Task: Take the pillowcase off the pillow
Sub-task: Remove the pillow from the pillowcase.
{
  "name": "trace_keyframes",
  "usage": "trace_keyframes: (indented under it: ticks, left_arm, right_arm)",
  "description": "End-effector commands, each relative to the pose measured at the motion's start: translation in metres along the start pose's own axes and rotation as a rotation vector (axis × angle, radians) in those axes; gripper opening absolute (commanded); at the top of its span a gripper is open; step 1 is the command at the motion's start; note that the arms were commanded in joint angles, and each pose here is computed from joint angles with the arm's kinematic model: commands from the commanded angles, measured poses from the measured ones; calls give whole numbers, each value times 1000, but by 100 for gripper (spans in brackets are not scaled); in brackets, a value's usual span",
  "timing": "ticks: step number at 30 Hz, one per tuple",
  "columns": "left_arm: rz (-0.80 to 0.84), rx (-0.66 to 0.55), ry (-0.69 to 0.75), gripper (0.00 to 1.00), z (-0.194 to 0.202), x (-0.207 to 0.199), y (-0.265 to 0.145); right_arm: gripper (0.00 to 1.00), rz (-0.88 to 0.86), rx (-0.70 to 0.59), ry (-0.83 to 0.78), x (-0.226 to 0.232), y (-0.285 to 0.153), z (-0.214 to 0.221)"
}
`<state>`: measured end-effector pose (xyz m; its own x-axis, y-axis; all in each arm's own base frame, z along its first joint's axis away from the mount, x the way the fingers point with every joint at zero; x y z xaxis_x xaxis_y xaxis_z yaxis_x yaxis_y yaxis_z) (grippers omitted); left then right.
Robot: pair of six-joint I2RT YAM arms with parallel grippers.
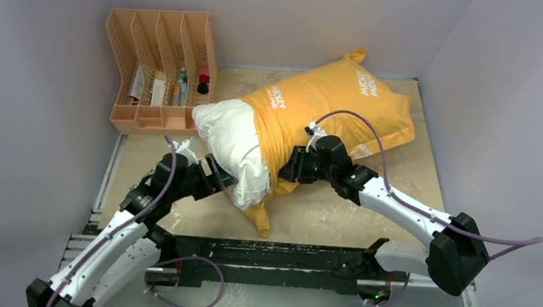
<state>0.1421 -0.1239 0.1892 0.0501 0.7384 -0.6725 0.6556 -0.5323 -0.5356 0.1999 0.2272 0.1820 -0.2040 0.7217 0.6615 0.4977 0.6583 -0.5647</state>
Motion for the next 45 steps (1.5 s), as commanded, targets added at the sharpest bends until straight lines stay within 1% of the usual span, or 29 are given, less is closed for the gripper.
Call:
trace_keyframes:
  ticks: [1, 5, 6, 7, 9, 12, 15, 17, 19, 20, 22, 23, 25, 28, 29, 30, 31, 32, 33, 35, 36, 37, 40, 41, 45]
  left_arm:
    - [120, -105, 46, 80, -5, -42, 4]
    - [181, -105, 41, 81, 5, -57, 19]
    - [198, -119, 34, 76, 6, -60, 22]
    - [211, -137, 23, 65, 5, -62, 24]
    - [226, -176, 8, 36, 1, -65, 27]
    - [208, -187, 27, 0, -5, -70, 33]
    - [187, -178, 58, 0, -9, -74, 36]
    - [183, -177, 72, 0, -11, -77, 36]
    - [183, -176, 75, 0, -12, -79, 33]
    - [183, -178, 75, 0, -13, -80, 31]
    - [176, -179, 71, 0, -14, -79, 27]
    - [177, -183, 69, 0, -15, -79, 24]
    - [178, -188, 64, 0, -15, -79, 21]
    - [184, -192, 63, 0, -17, -82, 19]
    - [187, -192, 65, 0, -18, -84, 19]
    - [186, -189, 68, 0, -19, -86, 20]
    - [185, -186, 73, 0, -20, -87, 21]
    - [187, -188, 76, 0, -22, -90, 21]
    - [185, -189, 82, 0, -23, -91, 20]
    - [153, -198, 98, 0, -27, -91, 18]
    - [124, -208, 108, 0, -29, -89, 16]
    - [91, -218, 121, 0, -32, -87, 13]
    - [-15, -260, 167, 0, -42, -79, 3]
    - [-51, -277, 178, 0, -46, -77, 0]
    - [-169, -350, 207, 0, -62, -72, -14]
  right_arm:
    - [52, -57, -41, 9, 14, -2, -10]
    - [61, -38, -41, 47, 4, -12, 2]
    - [63, -47, -34, 58, 2, -16, 7]
    - [64, -59, -25, 70, -1, -20, 13]
    - [66, -104, -8, 98, -4, -26, 25]
    - [67, -156, 28, 145, -9, -30, 44]
    - [70, -197, 46, 186, -13, -28, 61]
    - [70, -227, 24, 221, -15, -22, 64]
    - [71, -241, -67, 301, -14, -16, 57]
    - [72, -280, -120, 315, -13, -14, 53]
    - [74, -364, -204, 317, -7, -11, 43]
    - [74, -382, -220, 302, -1, -9, 37]
    - [74, -379, -218, 258, 7, 1, 29]
    - [75, -408, -232, 260, 10, 16, 24]
    - [70, -435, -238, 260, 11, 21, 23]
    - [63, -450, -225, 262, 11, 25, 25]
    - [53, -442, -211, 287, 8, 31, 27]
    - [35, -437, -209, 296, 6, 34, 28]
    - [19, -434, -212, 284, 5, 38, 28]
    - [3, -391, -219, 262, 2, 41, 25]
    - [0, -342, -212, 252, 0, 42, 24]
    - [0, -285, -212, 224, -3, 41, 22]
    - [0, -84, -267, 159, -14, 29, 10]
    - [0, 10, -251, 158, -25, 23, 14]
    - [0, 284, -352, 117, -59, 0, 10]
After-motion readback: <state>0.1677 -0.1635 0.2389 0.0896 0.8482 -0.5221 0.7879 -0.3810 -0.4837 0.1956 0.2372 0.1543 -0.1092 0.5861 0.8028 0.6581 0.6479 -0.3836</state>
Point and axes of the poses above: each gripper's point midway between its finger pads, its own y axis out along the fingers, its own x axis along the line the jaws close on, z = x × y, the point moved 7 cm from there along -y, back along the fingers, and after that the axes turned 7 degrees about y, right-handed, at the moved point
